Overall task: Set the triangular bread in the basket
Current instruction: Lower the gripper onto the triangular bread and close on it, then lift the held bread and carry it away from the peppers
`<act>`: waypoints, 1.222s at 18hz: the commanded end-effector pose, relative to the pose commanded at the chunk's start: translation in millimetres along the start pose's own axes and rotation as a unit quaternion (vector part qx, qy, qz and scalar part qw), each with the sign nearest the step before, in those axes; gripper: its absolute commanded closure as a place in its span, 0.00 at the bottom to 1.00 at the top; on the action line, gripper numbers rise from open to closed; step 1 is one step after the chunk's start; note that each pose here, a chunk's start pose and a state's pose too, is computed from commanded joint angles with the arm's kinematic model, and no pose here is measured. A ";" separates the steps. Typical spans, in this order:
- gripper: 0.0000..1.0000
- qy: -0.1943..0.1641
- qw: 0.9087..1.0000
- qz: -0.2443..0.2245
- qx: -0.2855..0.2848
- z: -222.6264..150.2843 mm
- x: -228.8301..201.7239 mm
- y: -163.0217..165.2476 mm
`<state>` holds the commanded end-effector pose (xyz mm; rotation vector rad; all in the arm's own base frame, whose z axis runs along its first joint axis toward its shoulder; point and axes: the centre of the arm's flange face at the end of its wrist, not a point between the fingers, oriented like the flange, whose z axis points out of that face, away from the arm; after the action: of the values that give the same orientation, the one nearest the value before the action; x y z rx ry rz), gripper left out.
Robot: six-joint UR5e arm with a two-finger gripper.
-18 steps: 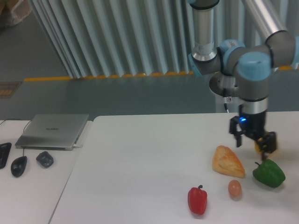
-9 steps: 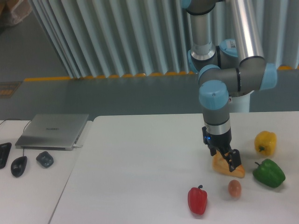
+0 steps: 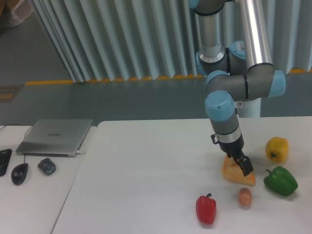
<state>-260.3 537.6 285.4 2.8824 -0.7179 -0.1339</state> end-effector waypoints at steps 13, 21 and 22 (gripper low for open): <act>0.50 0.014 1.000 0.006 -0.012 21.4 1.5 -5.8; 0.86 0.042 0.999 0.004 -0.019 -9.7 -11.3 5.9; 0.87 0.041 0.999 0.004 -0.018 -11.3 -11.5 6.0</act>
<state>-271.7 539.4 298.2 2.8322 -0.7040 -0.0262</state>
